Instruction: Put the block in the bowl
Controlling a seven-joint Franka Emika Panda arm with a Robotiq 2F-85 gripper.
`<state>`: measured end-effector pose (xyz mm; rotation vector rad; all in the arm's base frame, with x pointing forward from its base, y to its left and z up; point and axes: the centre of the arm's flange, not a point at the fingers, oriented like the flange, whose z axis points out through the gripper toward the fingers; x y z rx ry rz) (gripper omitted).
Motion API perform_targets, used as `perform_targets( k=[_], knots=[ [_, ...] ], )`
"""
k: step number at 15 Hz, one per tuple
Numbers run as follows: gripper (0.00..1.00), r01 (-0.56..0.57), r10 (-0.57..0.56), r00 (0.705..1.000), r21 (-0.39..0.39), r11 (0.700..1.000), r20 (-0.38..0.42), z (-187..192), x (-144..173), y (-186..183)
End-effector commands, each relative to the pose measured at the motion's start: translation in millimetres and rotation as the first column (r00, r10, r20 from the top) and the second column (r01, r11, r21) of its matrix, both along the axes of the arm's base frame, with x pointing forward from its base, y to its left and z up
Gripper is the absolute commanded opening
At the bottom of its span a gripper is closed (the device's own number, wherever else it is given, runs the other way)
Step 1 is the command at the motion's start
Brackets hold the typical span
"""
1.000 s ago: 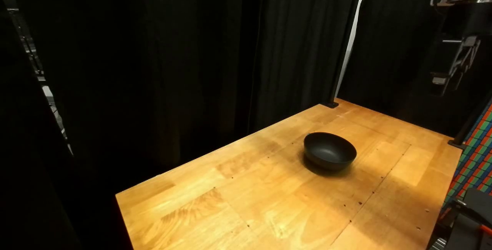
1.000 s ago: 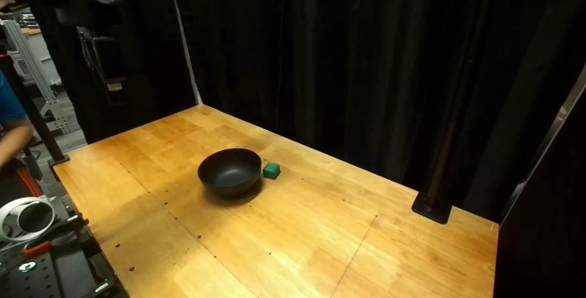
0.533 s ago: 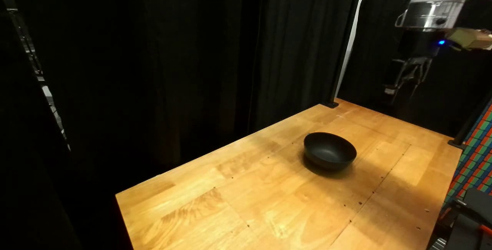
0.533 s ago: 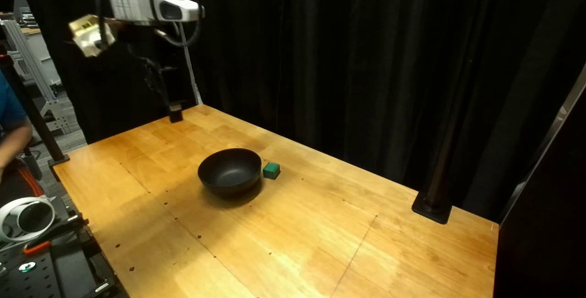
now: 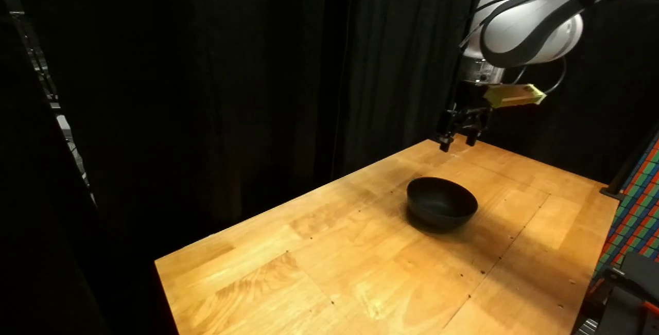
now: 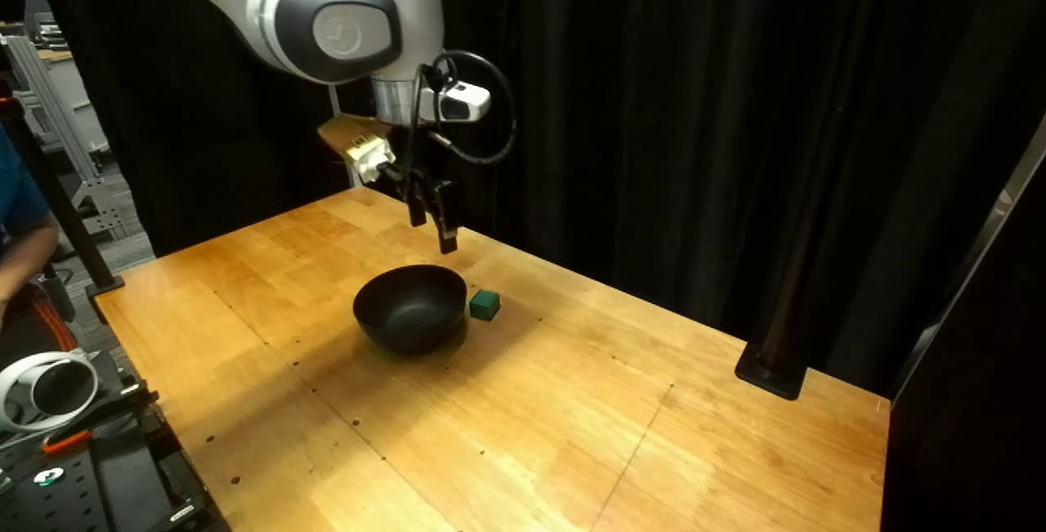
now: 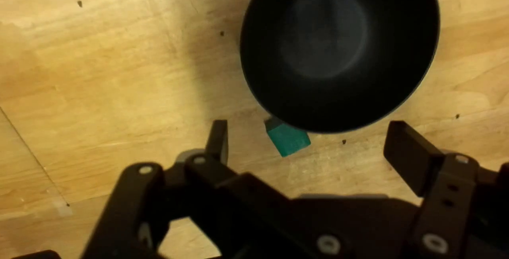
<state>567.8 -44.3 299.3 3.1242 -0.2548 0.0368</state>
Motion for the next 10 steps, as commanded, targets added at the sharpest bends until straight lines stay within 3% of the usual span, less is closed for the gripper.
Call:
perform_targets(
  k=[1, 5, 10],
  knots=[
    [1.0, 0.054, -0.054, 0.997, -0.005, 0.999, 0.049, -33.3, 86.9, -2.0],
    [1.0, 0.074, -0.074, 0.997, 0.009, 0.997, 0.038, -78.9, 120.4, 1.3],
    [1.0, 0.086, -0.085, 0.996, 0.005, 0.996, -0.022, -121.4, 131.4, -1.6]
  ],
)
